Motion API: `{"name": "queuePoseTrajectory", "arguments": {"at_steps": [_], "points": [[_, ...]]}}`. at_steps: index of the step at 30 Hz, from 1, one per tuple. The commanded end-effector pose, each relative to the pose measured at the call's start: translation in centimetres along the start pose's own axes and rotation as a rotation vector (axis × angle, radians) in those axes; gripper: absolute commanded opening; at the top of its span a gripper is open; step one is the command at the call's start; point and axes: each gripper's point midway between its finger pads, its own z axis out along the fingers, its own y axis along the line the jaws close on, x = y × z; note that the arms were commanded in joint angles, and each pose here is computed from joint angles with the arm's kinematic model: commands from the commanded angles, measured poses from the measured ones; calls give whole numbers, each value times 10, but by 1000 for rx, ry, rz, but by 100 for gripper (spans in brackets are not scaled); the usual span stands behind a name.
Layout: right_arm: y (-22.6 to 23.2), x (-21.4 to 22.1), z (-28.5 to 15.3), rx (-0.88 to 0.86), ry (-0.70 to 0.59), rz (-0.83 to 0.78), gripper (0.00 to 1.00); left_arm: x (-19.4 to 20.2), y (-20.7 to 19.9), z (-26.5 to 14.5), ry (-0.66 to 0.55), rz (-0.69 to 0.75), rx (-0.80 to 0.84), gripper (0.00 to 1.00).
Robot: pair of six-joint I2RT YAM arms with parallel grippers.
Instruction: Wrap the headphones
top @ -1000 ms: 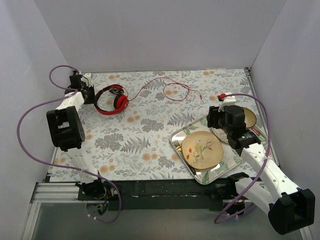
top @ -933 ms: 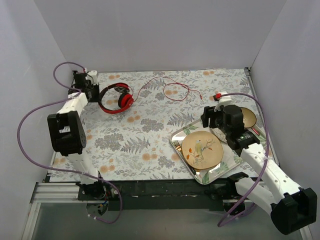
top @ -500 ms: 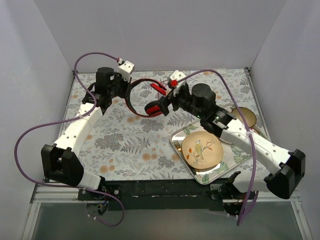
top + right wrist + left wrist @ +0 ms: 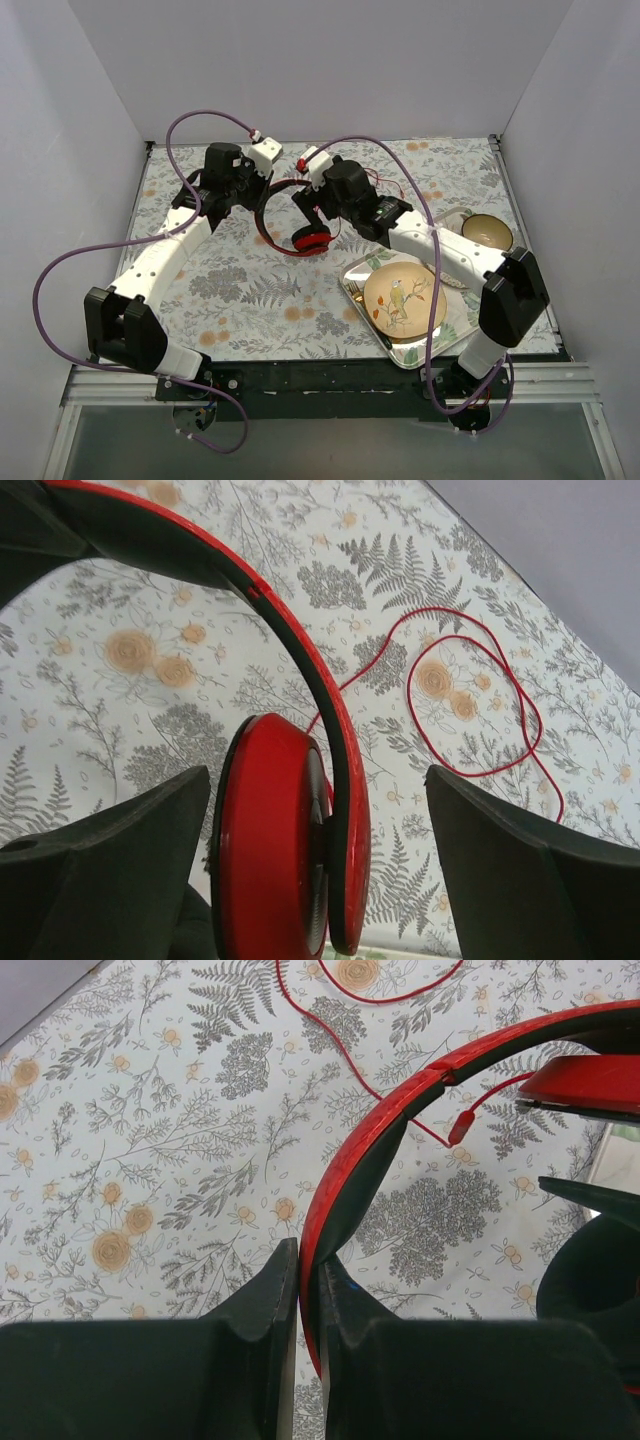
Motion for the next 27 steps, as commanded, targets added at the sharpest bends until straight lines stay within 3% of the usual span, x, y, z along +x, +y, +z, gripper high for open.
{"name": "queuePoseTrajectory", "arguments": {"at_steps": [1,3,4,8,11,13,22,27], "points": [[-15,-13,3,82,8,10,89,-21,-7,-19,-73,8,27,0],[-14,-4,9,86,38,6,77,-20,-9,-19,-70,6,34,0],[-14,-4,8,85,36,10,61,-19,-8,-18,-68,6,30,0],[-11,-7,5,70,6,16,24,-4,7,-6,-40,14,-53,0],[-10,-10,1,59,-13,19,2,17,18,5,0,21,-116,21],[-10,-13,-2,60,-28,20,1,31,17,10,27,20,-117,34],[-18,-23,-6,90,-54,13,1,62,17,18,106,31,-128,40],[-28,-34,-7,142,-72,41,1,71,7,20,139,14,-83,55]]}}
